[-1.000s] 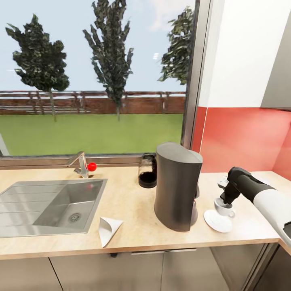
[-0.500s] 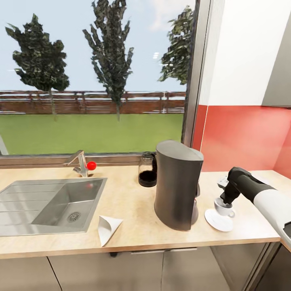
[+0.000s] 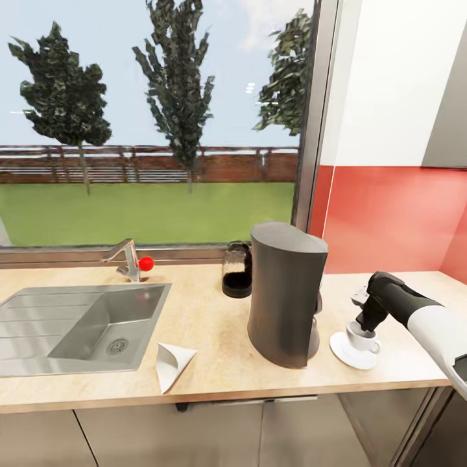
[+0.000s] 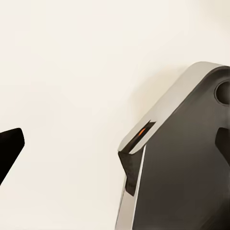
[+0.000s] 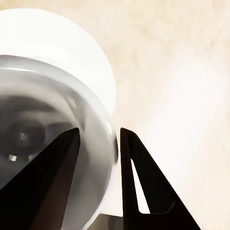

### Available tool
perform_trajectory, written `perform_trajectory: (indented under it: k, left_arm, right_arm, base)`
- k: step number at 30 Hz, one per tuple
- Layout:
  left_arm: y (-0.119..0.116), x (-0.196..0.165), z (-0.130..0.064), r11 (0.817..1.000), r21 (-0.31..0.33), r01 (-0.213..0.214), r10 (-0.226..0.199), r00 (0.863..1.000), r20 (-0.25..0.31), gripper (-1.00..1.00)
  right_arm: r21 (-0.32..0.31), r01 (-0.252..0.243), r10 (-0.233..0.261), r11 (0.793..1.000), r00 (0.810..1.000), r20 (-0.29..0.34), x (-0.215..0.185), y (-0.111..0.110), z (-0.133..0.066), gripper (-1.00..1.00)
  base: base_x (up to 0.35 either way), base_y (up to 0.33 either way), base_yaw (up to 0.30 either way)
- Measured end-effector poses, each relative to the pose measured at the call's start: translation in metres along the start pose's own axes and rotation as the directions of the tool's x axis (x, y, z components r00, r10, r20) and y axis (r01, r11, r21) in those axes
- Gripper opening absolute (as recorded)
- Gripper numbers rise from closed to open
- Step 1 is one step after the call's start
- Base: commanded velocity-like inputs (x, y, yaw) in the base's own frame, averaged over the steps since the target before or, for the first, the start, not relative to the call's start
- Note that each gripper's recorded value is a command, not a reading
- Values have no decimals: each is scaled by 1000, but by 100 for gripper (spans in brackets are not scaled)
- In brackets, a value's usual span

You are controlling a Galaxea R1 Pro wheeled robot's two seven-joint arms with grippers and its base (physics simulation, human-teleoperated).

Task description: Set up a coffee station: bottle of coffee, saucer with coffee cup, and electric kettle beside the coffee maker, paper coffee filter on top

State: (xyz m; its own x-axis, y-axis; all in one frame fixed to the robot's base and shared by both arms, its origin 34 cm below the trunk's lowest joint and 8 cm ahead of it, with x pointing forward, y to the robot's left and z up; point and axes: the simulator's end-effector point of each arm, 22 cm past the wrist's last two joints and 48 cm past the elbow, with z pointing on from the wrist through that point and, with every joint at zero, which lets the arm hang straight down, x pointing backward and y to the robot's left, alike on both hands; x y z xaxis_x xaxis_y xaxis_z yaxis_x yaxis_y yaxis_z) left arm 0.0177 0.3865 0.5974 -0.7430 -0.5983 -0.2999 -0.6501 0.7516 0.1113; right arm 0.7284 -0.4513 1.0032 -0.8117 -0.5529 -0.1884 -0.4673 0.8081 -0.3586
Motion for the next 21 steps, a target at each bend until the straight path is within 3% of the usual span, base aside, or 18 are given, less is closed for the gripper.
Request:
perform_trajectory:
  k: [10,21]
  left_arm:
    - [-3,2,12,1000,0,1,-1,1000,0,100]
    - [-4,3,11,1000,2,1,-1,1000,-1,100]
  right_arm:
    - [-2,14,-14,1000,1000,15,-3,4,11,-100]
    - [13,34,-34,999,999,34,-6,0,11,-100]
  base:
    - [0,0,0]
    - [25,0,0]
